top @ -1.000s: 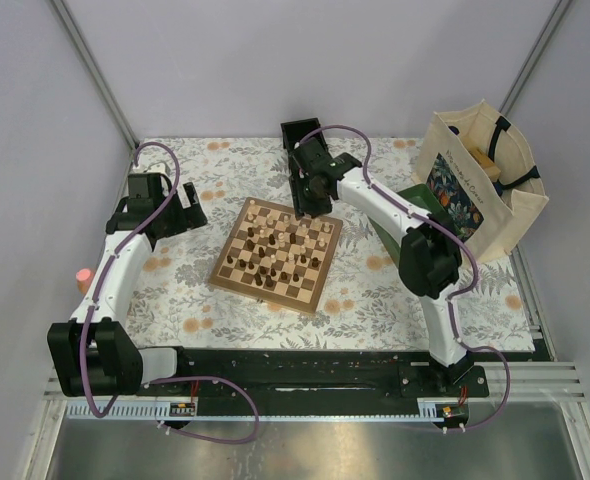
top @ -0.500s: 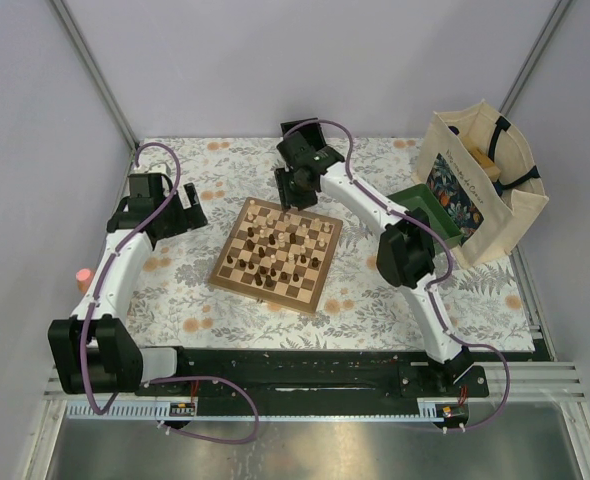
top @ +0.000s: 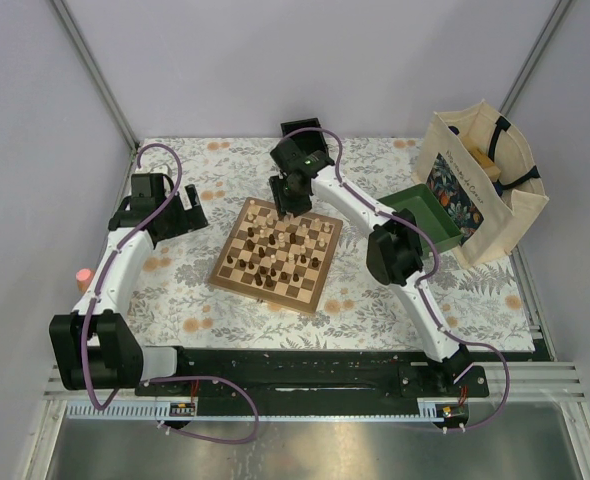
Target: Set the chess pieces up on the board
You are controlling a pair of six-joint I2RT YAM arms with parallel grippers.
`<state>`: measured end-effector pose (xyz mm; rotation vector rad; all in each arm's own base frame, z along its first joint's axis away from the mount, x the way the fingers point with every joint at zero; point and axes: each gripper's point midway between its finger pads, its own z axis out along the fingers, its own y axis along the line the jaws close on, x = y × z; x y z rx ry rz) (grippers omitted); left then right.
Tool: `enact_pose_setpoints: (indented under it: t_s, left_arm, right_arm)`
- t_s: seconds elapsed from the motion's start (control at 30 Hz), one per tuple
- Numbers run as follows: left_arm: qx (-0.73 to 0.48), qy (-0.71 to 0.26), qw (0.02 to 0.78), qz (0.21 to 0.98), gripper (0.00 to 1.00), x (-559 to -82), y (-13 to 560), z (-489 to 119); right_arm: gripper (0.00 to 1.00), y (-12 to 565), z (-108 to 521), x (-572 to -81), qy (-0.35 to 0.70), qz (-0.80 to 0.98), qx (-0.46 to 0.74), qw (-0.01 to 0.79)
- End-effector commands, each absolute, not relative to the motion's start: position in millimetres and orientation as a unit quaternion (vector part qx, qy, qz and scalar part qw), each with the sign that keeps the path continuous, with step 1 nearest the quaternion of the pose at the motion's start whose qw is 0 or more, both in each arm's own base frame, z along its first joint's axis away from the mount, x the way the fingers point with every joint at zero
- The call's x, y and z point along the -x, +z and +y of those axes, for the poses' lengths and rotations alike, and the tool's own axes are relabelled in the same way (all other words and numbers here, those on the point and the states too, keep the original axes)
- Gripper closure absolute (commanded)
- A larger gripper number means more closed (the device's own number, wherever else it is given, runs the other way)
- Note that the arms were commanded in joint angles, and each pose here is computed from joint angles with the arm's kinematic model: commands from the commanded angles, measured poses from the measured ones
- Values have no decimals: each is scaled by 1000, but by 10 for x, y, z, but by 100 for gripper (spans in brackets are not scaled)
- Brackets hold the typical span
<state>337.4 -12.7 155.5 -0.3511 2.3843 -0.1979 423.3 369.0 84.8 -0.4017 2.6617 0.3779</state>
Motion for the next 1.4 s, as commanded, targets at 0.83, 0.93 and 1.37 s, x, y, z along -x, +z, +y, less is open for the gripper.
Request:
enact_pose_setpoints:
  t_s: [0.83, 0.93, 1.37]
  left_arm:
    - [130, -73, 357, 922, 1, -3493, 1596, -104]
    - [133, -78, 358, 921, 1, -3508, 1604, -117]
    - [131, -81, 355, 922, 1, -3509, 1594, -133]
  right_arm:
    - [68, 918, 3786, -4262, 142, 951, 159, 222]
    - [72, 953, 3807, -4258, 147, 951, 157, 224]
    - [77, 1222, 3587, -4410, 104, 945, 134, 280]
